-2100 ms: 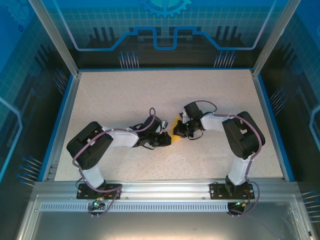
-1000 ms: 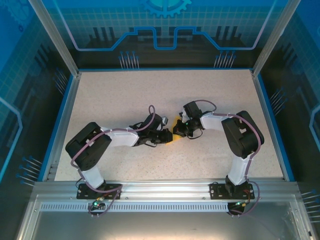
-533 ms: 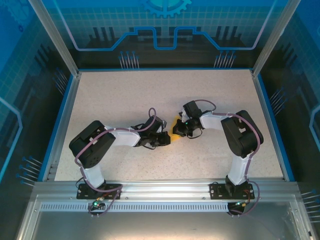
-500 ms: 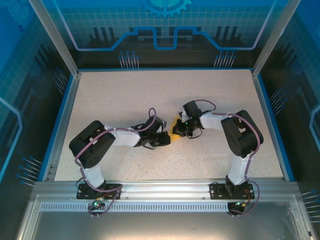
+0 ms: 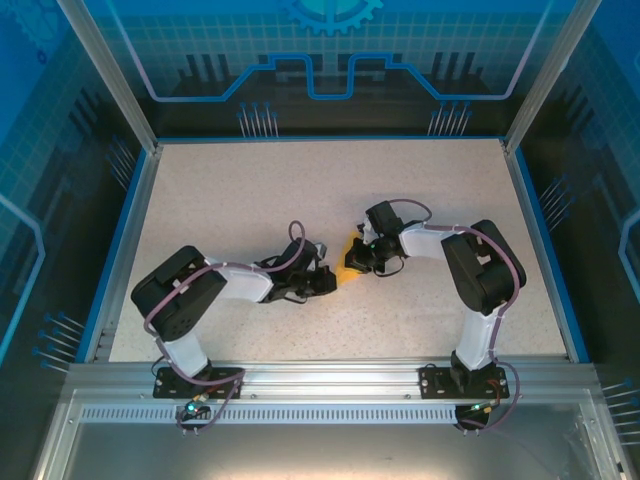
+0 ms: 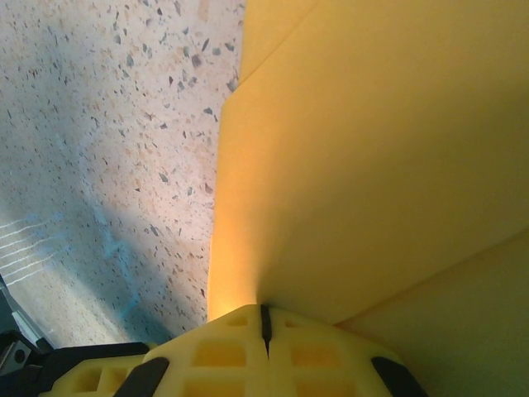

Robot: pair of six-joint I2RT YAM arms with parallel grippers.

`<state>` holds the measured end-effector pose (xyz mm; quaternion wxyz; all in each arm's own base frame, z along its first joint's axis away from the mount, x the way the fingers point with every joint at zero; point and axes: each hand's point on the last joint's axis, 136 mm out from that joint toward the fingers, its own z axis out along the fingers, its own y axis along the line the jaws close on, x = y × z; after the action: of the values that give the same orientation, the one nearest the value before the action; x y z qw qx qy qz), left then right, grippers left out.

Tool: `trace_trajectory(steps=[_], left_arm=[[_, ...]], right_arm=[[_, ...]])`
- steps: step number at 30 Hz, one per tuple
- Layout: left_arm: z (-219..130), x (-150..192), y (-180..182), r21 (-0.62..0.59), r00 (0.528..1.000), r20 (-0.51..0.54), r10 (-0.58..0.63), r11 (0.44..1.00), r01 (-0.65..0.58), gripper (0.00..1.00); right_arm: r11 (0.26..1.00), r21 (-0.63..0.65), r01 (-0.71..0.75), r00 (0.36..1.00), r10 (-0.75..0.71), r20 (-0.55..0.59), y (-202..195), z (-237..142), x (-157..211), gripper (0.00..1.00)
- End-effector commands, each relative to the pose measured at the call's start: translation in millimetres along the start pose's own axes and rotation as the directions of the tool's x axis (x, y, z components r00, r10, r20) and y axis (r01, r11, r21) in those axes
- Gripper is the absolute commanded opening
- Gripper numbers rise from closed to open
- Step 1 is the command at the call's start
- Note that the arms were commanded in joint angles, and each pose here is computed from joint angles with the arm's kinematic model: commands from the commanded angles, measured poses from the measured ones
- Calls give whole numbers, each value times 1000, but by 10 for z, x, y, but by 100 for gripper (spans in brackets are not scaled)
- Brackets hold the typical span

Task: Fold a paper plane with a square sheet of paper (pick it up from the middle)
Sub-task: Fourth fold the wing at the center of the table.

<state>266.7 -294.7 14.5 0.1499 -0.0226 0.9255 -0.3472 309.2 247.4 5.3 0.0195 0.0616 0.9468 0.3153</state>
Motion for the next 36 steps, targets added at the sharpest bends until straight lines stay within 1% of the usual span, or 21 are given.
trace_trajectory(steps=[1,6,8,11,14,22,29,32,34,36], left_arm=[[-118,254,246,-84,996,-79,-37,996,30,10],[-249,-74,-190,40,1000,3,17,999,-18,12],[-246,-202,-309,64,999,32,38,997,-40,12],[-162,-297,-355,64,998,46,47,997,-50,11],[-56,-306,-305,50,999,34,34,998,-36,10],[90,-160,-128,9,999,-33,12,1000,-12,7],[122,-48,111,-94,997,-76,-18,996,11,4],[110,17,210,-128,995,-92,-29,992,17,1],[111,52,248,-137,994,-100,-35,990,21,0],[122,73,268,-139,994,-106,-38,990,23,0]], right_arm=[[942,316,-111,991,127,-29,-917,211,270,3],[943,313,-112,992,127,-28,-912,217,267,3],[944,311,-110,992,126,-29,-906,225,262,3],[945,308,-112,992,127,-29,-901,228,256,3],[946,305,-111,992,126,-28,-892,224,249,3],[950,293,-107,992,120,-25,-845,220,220,3],[956,278,-98,994,107,-18,-804,221,186,3],[969,233,-78,997,79,6,-696,172,102,3],[982,180,-51,999,46,29,-548,113,36,4],[993,117,-1,999,-5,45,-320,41,3,4]])
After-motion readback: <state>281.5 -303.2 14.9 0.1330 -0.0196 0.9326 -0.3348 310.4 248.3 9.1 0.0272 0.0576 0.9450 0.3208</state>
